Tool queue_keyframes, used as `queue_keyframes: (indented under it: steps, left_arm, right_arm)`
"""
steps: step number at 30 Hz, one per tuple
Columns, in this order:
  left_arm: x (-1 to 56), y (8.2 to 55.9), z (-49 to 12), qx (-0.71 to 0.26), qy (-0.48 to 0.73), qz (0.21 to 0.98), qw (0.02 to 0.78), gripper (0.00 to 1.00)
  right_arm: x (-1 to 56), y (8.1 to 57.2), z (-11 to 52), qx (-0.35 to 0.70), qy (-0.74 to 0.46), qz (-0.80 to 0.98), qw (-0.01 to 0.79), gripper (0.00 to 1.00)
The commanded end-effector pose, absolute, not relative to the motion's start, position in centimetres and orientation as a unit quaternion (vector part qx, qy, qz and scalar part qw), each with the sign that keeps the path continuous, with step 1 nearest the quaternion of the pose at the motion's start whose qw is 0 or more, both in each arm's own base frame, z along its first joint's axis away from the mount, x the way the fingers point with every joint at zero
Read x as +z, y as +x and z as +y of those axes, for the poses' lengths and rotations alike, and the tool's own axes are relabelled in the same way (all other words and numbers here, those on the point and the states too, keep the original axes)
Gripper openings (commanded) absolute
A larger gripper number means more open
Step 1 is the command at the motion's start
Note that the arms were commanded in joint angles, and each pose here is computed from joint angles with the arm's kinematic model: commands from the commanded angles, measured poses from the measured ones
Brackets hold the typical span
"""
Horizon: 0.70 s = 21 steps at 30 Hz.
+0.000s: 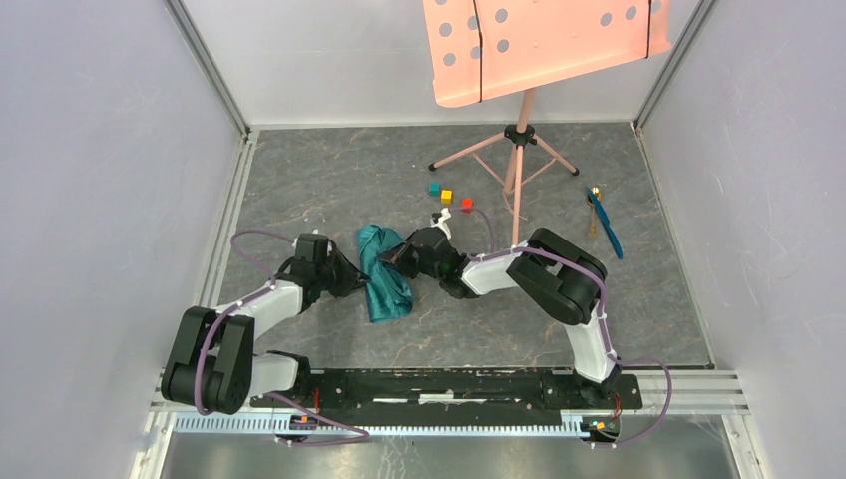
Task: Fold the napkin into a case and place the utensils inside
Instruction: Fold the 2/3-rectangle-folded napkin at the center of the board.
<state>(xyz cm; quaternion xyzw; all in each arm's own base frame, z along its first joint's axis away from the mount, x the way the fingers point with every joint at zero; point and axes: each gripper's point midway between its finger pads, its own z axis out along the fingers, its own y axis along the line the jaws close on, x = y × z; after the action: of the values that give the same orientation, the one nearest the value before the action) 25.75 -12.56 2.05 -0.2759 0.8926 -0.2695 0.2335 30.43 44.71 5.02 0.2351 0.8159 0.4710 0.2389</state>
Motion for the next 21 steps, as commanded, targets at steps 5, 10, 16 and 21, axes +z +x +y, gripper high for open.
queue_keyframes:
  steps: [5, 10, 16, 21]
  left_arm:
    - [1.0, 25.8, -13.1, -0.279, -0.247, 0.897, 0.238, 0.14]
    - [0.6, 25.6, -13.3, -0.281, -0.242, 0.899, 0.233, 0.12]
    - [0.3, 25.4, -13.0, -0.272, -0.236, 0.903, 0.234, 0.11]
    - [0.2, 25.3, -12.5, -0.26, -0.238, 0.905, 0.239, 0.1]
  right_arm:
    - [9.1, 31.6, 47.0, 0.492, 0.225, 0.793, 0.279, 0.0]
    - [8.7, 31.9, 47.8, 0.492, 0.224, 0.793, 0.282, 0.0]
    - [7.4, 31.7, 48.7, 0.49, 0.215, 0.796, 0.282, 0.0]
    - [6.4, 31.2, 48.9, 0.488, 0.188, 0.804, 0.285, 0.0]
